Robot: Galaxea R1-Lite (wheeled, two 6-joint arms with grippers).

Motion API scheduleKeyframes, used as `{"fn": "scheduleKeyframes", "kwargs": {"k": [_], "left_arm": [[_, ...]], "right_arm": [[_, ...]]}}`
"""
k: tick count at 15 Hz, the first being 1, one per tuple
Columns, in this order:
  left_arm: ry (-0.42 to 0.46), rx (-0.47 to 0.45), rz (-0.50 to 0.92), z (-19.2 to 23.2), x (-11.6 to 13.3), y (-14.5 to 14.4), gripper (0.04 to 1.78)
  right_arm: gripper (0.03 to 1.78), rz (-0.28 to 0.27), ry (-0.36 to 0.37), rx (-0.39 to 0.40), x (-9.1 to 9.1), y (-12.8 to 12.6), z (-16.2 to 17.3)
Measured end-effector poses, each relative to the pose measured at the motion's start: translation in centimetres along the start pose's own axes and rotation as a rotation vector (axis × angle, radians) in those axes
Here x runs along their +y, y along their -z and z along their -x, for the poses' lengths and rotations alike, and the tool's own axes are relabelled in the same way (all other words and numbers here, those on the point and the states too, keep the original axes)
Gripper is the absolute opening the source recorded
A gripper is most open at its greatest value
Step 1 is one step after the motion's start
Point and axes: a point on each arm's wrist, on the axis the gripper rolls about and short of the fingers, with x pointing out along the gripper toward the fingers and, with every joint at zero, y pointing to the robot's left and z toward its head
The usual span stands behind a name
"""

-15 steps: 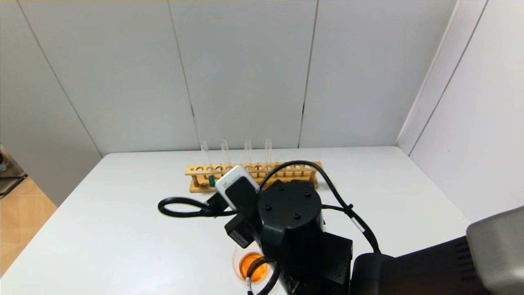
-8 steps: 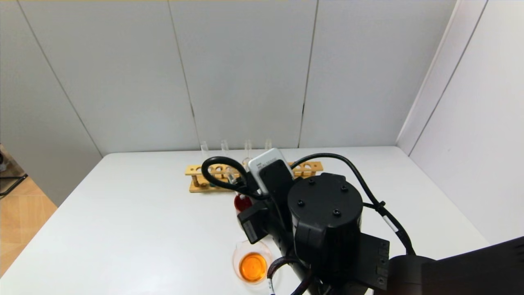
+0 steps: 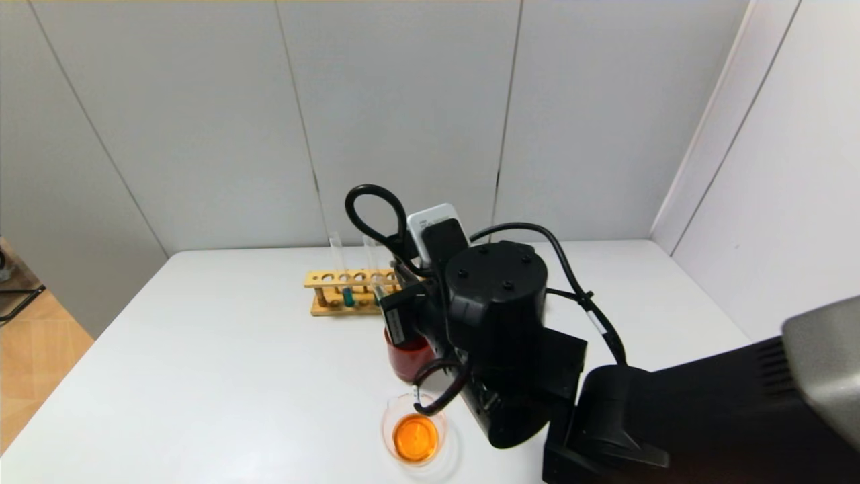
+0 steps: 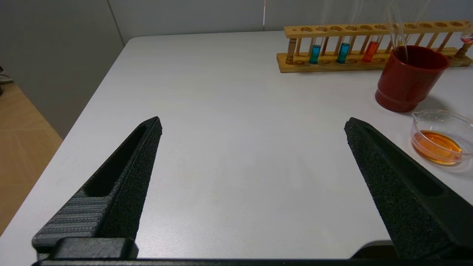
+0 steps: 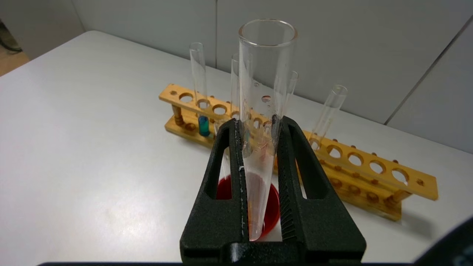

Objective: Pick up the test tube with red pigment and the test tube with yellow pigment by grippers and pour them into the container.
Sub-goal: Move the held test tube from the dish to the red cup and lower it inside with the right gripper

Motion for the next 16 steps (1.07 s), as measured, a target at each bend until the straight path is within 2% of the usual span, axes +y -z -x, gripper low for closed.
{"fn": "scheduleKeyframes", "kwargs": {"k": [3, 7, 13, 16], "left_arm": [[0.0, 0.0, 0.0, 0.0, 0.0, 0.0, 1.75], [0.0, 0.0, 0.0, 0.0, 0.0, 0.0, 1.75], [0.0, 0.0, 0.0, 0.0, 0.0, 0.0, 1.75], [0.0, 0.0, 0.0, 0.0, 0.0, 0.0, 1.75]], "right_arm": [[0.32, 0.005, 0.037, 0.022, -0.1, 1.8, -3.4], [0.32, 0.016, 0.033, 0.068, -0.6, 4.8, -6.2], [0.32, 0.039, 0.04, 0.126, -1.2, 7.6, -7.5], [0.32, 0.048, 0.014, 0.146, -1.0, 8.3, -7.5]]}}
